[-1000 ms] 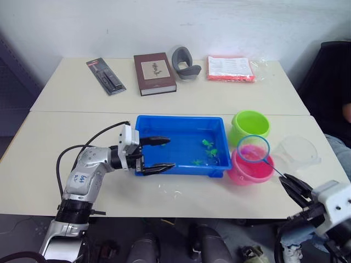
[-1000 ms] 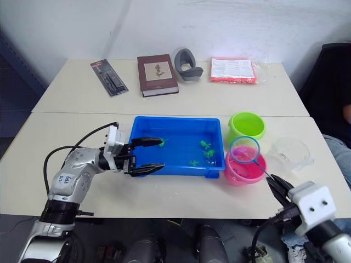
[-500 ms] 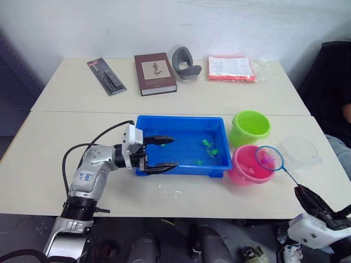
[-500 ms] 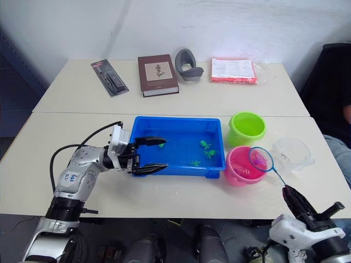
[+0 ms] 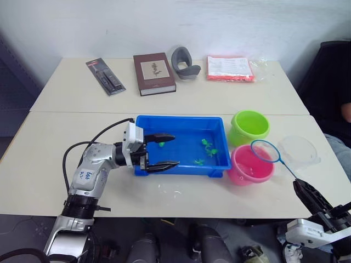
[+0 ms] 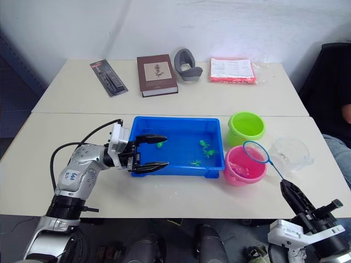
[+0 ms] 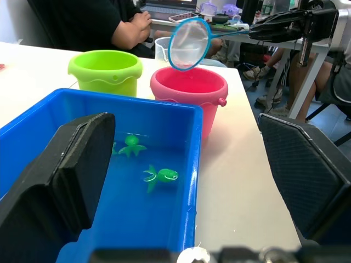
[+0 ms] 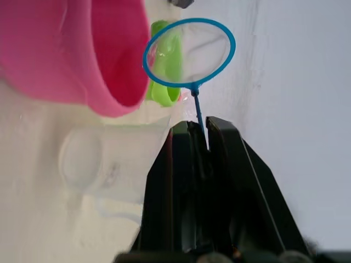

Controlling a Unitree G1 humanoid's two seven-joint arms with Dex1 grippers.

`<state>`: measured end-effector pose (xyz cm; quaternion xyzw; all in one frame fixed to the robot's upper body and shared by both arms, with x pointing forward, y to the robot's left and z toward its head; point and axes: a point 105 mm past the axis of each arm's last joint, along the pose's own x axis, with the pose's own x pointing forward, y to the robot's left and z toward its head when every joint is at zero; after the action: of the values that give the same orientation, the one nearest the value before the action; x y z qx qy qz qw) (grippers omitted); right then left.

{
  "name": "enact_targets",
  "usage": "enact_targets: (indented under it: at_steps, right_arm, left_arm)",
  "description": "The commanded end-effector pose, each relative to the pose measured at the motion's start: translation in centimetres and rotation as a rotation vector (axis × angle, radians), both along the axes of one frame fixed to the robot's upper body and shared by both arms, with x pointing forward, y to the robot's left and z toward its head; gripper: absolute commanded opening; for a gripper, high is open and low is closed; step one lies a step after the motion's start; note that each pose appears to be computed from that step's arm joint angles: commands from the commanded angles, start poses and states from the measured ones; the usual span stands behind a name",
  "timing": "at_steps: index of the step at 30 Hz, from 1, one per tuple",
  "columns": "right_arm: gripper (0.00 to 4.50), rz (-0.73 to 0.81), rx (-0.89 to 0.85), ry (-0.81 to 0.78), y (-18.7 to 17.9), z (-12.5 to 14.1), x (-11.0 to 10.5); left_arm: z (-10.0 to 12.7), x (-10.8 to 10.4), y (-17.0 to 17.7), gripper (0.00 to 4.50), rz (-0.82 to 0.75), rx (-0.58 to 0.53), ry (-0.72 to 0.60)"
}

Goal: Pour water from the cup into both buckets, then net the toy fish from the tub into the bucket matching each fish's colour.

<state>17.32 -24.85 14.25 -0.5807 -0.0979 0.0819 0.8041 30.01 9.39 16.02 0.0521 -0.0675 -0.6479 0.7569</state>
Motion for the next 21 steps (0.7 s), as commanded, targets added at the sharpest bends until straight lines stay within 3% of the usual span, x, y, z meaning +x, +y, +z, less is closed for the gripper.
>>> enact_targets:
  at_steps: [1, 6, 10, 14, 21]
  right_arm:
    - [0.00, 0.128, 0.609, 0.088, 2.8, 2.5, 1.3]
    - [0.00, 0.324, 0.970, 0.344, 7.3, 4.4, 2.8]
    - [0.00, 0.333, 1.134, 0.565, 9.8, 4.4, 4.9]
    - [0.00, 0.233, 1.144, 0.748, 10.8, 3.5, 6.6]
    - [0.00, 0.105, 1.182, 0.943, 11.0, 2.8, 7.1]
  left_arm:
    - [0.3, 0.3, 0.8, 4.49, 0.025, 0.008, -0.029]
    - [0.4, 1.0, 2.3, 4.49, 0.068, 0.036, -0.042]
    - [0.6, 1.7, 3.6, 4.49, 0.117, 0.053, -0.059]
    - [0.8, 1.9, 4.3, 4.49, 0.142, 0.057, -0.072]
    - [0.7, 1.6, 4.6, 4.49, 0.164, 0.058, -0.080]
